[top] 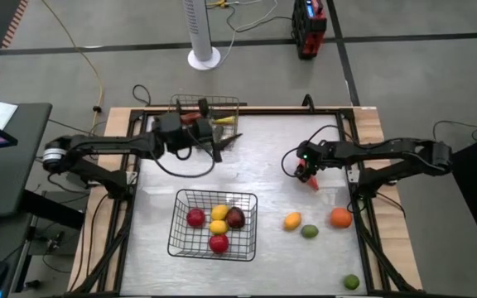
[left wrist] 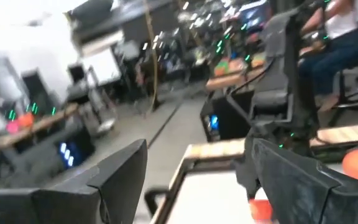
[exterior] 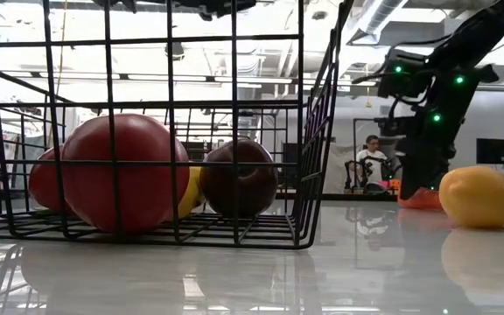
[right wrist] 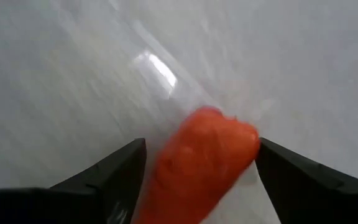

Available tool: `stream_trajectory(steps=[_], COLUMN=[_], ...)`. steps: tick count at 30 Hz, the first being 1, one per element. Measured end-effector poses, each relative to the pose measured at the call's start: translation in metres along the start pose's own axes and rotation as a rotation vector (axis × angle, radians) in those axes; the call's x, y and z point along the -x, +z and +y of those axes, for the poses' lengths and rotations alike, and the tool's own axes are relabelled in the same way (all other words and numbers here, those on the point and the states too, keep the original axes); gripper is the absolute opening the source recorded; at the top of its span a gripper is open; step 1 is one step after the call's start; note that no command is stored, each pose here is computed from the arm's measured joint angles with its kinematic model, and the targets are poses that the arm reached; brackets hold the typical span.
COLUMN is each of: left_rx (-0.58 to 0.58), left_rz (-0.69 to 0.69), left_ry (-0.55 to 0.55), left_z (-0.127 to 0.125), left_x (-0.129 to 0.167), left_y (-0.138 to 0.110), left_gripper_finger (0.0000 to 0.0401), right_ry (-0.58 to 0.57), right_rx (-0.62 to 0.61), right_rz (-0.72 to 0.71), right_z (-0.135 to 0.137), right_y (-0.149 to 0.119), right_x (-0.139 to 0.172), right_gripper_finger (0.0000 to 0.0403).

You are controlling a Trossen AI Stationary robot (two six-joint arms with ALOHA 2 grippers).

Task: Sort produce into baskets
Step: Put the orange carrot into the top wire basket

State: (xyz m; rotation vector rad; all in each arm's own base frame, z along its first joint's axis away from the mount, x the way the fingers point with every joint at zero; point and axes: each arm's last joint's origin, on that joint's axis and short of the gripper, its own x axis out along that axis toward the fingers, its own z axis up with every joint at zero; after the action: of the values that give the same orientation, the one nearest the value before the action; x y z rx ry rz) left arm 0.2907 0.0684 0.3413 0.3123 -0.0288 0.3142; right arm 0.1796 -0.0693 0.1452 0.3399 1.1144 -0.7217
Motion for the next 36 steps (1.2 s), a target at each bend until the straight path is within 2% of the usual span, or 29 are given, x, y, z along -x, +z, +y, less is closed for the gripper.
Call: stream_trajectory(steps=[9, 15, 19, 24, 29, 36], left_rx=[-0.012, -0.014, -0.032, -0.032, 0.033, 0.125], left_rz=[0.210, 0.192, 0.191, 0.152, 0.111, 0.083], left_ry=[0.097, 0.075, 0.082, 0.085, 0.153, 0.270], left_z=[0.010, 0.011, 0.012, 0.021, 0.040, 0.056], left_x=[0.017, 0.019, 0.022, 0.030, 0.043, 0.068], left_y=[-0.007, -0.004, -0.004, -0.017, -0.033, -0.029], left_gripper_finger=[0.0279, 0.0279, 0.0279, 0.0279, 0.0279, 0.0279], right_ry=[0.008, 0.137, 0.197, 0.271, 0.332, 0.322], right_rx=[0.001, 0.018, 0.079, 0.160, 0.230, 0.299], right_rz=[0.068, 0.044, -0.011, -0.182, -0.458, -0.798], right_z=[0.004, 0.010, 0.019, 0.032, 0.044, 0.055], right_y=[-0.001, 0.013, 0.022, 0.044, 0.078, 0.127], right_x=[-0.011, 0.007, 0.026, 0.052, 0.073, 0.080], right_gripper_finger=[0.0253, 0.0187, 0.0185, 0.0202, 0.0203, 0.0196])
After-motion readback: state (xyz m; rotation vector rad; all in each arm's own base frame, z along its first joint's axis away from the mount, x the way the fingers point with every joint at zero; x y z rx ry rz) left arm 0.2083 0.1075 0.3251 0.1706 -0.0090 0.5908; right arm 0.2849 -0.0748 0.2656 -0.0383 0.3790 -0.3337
